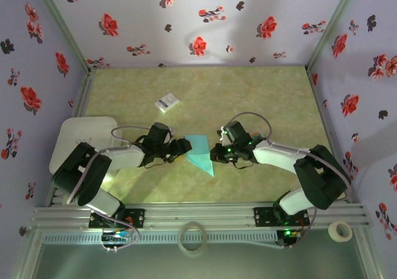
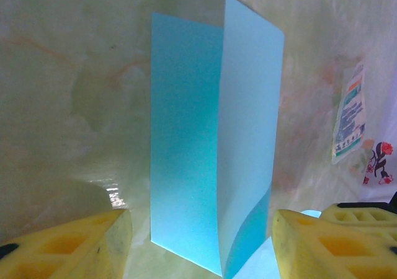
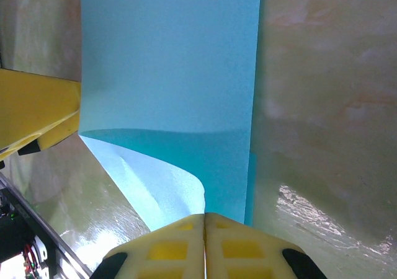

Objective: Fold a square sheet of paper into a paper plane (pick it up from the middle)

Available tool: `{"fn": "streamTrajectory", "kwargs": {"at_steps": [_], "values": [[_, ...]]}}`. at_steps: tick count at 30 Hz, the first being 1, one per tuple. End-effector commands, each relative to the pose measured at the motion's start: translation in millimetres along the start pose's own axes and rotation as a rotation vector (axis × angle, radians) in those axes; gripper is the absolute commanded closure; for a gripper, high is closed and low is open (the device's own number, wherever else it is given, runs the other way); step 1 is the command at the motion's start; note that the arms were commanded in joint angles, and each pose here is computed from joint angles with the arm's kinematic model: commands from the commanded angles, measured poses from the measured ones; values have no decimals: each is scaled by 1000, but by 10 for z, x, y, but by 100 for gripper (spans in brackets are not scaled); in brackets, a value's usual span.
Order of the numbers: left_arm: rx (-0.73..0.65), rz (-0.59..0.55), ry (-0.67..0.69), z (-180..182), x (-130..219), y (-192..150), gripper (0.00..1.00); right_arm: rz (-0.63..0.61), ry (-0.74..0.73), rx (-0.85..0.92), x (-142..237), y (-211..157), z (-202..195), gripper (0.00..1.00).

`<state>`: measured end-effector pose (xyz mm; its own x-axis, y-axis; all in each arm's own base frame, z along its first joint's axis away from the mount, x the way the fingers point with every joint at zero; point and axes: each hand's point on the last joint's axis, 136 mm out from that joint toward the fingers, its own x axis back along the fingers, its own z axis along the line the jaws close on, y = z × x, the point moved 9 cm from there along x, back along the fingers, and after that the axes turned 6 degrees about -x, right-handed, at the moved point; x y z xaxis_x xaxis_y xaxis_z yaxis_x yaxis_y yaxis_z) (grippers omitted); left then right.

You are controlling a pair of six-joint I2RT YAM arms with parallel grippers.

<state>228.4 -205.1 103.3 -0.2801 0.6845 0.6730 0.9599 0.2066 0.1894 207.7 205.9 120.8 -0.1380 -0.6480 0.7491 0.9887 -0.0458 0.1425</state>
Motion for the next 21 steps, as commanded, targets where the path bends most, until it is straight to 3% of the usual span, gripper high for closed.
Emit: {"fn": "streamTrajectory", "kwargs": {"at_steps": [1, 7, 13, 17, 21], "values": [[-4, -12, -64, -133, -30, 121, 40, -11, 31, -3, 36, 6, 12, 91], [-21, 22, -123, -199, -132, 168, 50, -11, 24, -10, 34, -1, -21, 90], [10, 18, -182, -178, -221, 169, 74, -5, 9, -13, 32, -4, -39, 87], [33, -9, -200, -148, -239, 160, 93, -29, -34, -13, 90, -19, -71, 72], [52, -58, -149, -99, -188, 114, 96, -76, -116, 6, 202, -35, -123, 61]]}}
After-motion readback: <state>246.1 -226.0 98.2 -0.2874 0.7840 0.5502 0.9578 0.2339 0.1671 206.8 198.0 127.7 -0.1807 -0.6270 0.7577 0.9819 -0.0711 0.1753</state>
